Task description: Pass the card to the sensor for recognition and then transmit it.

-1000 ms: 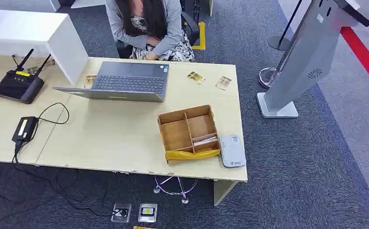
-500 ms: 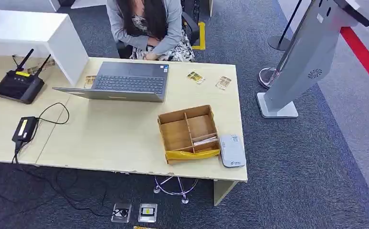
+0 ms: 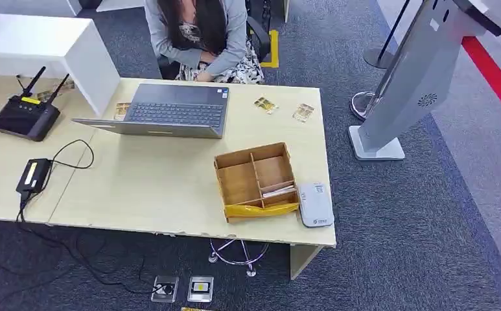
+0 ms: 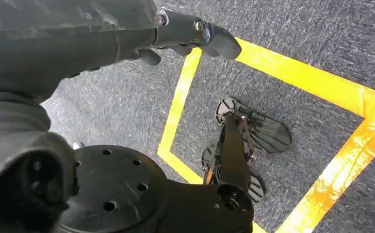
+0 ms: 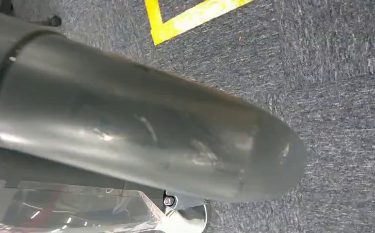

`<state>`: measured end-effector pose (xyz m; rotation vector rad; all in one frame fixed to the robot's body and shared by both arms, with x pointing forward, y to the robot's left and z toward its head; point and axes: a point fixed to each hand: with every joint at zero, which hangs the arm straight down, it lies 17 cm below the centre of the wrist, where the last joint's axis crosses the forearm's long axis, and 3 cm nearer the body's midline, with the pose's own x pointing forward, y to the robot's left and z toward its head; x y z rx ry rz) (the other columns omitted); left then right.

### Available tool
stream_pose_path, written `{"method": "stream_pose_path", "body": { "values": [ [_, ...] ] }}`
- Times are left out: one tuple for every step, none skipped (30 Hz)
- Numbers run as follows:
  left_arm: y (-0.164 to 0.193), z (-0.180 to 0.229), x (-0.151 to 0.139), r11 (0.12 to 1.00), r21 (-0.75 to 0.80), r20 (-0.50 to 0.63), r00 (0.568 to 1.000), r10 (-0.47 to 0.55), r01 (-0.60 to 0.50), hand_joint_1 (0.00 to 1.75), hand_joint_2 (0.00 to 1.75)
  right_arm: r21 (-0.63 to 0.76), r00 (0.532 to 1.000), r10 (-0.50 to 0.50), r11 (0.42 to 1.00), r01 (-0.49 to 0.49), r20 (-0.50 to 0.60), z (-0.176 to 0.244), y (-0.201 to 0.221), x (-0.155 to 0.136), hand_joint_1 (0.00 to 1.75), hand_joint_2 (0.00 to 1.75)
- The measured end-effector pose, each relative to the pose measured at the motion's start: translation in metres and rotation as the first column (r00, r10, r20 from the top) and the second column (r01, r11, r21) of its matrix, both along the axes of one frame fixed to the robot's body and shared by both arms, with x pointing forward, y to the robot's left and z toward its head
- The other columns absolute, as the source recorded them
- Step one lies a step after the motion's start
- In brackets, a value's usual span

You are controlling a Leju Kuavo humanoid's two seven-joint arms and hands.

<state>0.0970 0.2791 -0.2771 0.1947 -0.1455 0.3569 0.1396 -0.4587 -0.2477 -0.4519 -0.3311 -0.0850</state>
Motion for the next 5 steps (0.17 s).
{"method": "stream_pose_path", "body": {
  "values": [
    [-0.0003,0.0000,0.0002,1.000,-0.003,0.001,1.000,0.000,0.000,0.00,0.00,-0.001,1.000,-0.003,1.000,0.003,0.001,0.0001,-0.0004,0.0000,0.00,0.00],
    [-0.0009,0.0000,0.0004,1.000,-0.007,0.002,1.000,0.000,0.000,0.00,0.00,-0.002,1.000,-0.005,1.000,0.005,0.001,0.0002,-0.0006,0.0000,0.00,0.00],
    [-0.0004,-0.0001,0.0008,1.000,-0.009,0.004,1.000,-0.001,0.001,0.00,0.00,-0.003,1.000,-0.007,1.000,0.007,0.002,0.0003,-0.0010,-0.0001,0.00,0.00],
    [-0.0008,-0.0001,0.0011,1.000,-0.013,0.006,1.000,0.000,0.000,0.00,0.00,-0.003,1.000,-0.007,1.000,0.007,0.002,0.0003,-0.0008,-0.0001,0.00,0.00],
    [-0.0008,-0.0001,0.0014,1.000,-0.016,0.007,1.000,0.001,-0.001,0.00,0.00,-0.004,1.000,-0.007,1.000,0.007,0.002,0.0002,-0.0007,-0.0001,0.00,0.00]
  ]
}}
